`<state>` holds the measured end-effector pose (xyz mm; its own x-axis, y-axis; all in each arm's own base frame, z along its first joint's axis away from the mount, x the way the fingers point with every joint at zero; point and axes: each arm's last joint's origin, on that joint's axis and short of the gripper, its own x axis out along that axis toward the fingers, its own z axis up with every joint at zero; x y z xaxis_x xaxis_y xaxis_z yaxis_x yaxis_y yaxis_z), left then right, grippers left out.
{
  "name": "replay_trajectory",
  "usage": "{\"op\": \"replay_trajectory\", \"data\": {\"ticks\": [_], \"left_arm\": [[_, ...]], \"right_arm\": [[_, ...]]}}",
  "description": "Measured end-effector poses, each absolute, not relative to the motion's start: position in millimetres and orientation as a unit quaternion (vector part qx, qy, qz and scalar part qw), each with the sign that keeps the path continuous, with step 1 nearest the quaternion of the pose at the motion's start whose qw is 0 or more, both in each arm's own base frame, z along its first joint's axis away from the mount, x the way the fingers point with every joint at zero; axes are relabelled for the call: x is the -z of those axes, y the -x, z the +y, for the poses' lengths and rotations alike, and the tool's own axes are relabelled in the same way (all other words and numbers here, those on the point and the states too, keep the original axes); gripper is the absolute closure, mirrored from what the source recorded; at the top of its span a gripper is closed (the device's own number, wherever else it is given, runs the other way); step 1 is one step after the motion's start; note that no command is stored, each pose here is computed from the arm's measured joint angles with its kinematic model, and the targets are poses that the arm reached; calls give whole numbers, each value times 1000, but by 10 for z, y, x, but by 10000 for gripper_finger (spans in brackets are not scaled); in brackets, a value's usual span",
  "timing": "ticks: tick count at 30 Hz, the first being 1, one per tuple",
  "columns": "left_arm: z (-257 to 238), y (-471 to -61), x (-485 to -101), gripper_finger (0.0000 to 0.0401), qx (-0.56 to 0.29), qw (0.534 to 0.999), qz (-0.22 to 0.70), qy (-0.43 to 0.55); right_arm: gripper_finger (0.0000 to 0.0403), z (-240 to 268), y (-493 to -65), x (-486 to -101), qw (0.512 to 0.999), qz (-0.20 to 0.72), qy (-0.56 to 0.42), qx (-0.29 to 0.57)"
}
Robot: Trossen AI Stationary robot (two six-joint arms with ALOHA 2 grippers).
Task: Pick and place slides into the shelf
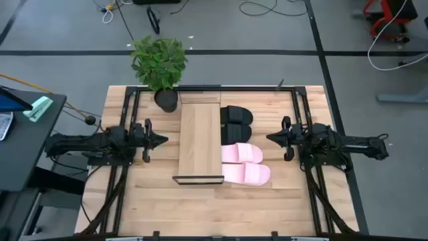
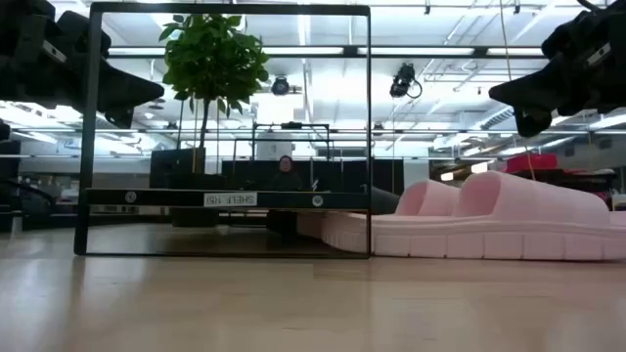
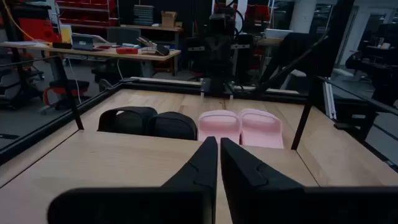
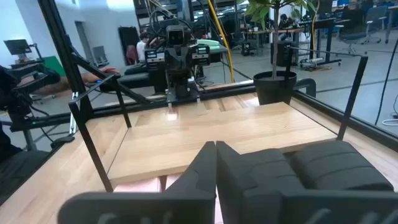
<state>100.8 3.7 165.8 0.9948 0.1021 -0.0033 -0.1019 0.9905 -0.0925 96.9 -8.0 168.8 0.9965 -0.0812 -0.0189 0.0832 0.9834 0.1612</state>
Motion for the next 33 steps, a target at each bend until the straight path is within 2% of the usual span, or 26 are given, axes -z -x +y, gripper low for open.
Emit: {"op": "replay_trajectory", "data": {"ticks": [11,21,33], "left_arm": [[37,-1008,-1659,364,-51,998,-1,46],[36,-1008,-1657,378,-51,998,0,46],[37,-1008,-1657,362,-51,998,-1,46]], "right_arm": [[398,-80,-969,-1689,996,6,-81,41],[398,-80,-969,-1690,996,6,-81,41],[398,-81,-969,-1689,996,6,-81,41]]}}
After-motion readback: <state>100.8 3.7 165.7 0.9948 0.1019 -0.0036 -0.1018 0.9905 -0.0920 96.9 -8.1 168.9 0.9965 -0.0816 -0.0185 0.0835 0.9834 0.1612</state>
